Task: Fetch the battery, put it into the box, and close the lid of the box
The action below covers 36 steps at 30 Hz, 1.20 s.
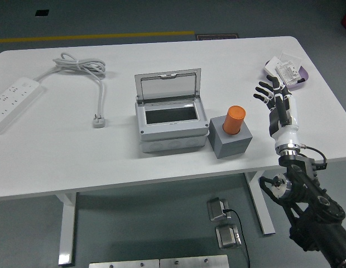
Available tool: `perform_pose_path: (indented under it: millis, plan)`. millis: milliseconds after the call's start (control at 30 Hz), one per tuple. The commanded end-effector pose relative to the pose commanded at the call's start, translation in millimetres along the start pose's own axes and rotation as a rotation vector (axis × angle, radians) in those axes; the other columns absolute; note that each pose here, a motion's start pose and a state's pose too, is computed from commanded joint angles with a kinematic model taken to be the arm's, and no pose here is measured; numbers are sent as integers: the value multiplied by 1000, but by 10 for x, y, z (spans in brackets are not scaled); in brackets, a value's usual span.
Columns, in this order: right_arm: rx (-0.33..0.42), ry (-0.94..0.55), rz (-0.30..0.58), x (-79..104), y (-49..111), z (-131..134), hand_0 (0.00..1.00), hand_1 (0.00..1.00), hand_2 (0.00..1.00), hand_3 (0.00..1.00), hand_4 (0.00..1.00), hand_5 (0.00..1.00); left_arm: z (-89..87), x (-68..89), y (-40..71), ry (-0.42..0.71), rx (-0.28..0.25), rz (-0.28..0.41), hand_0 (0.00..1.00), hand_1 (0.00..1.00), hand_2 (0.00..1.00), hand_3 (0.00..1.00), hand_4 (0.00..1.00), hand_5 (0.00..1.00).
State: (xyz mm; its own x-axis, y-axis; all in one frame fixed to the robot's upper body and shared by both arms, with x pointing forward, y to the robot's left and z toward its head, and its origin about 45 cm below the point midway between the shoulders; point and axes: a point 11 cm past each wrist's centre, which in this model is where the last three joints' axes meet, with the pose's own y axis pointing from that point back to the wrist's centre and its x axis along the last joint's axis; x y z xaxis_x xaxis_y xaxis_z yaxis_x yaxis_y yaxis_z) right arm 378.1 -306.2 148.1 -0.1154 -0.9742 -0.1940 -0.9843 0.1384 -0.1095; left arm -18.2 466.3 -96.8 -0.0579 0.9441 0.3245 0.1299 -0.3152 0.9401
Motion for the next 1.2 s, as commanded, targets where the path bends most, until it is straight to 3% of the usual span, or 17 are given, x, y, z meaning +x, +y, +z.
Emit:
perform_pose_path:
  millis: [100, 133, 300, 333, 633, 1100, 1133, 1200]
  plan:
    - [-5, 25, -10, -15, -8, 7, 567, 592, 586, 673, 915, 652, 1, 0, 0, 0, 0, -1, 672, 714, 611, 567, 686, 212]
    - [-7, 38, -15, -22, -12, 8, 624, 611, 587, 661, 926, 669, 1, -1, 0, 0, 0, -1, 672, 714, 597, 568, 684, 212]
    - [-18, 104, -56, -88, -37, 17, 624, 611, 587, 661, 926, 669, -3, -8, 0, -1, 1, -5, 672, 714, 597, 568, 684, 212]
    - [-20, 117, -67, -107, -41, 20, 714, 649, 611, 661, 967, 722, -2, -9, 0, -1, 1, -5, 672, 711, 587, 566, 681, 209]
    - [-47, 205, -156, -270, -22, 85, 703, 672, 636, 671, 968, 708, 7, -17, 0, -2, -1, -9, 671, 709, 571, 566, 680, 208]
    - [-80, 252, -205, -318, 60, 179, 680, 666, 620, 675, 978, 702, 17, -48, -1, -7, -11, -18, 670, 707, 564, 567, 676, 205]
    - [-82, 255, -208, -322, 67, 186, 687, 666, 605, 677, 950, 538, 19, -50, -1, -7, -12, -18, 671, 703, 563, 568, 675, 204]
    - [-86, 260, -213, -331, 79, 201, 687, 666, 605, 677, 950, 538, 20, -55, -1, -9, -13, -19, 671, 703, 563, 568, 675, 204]
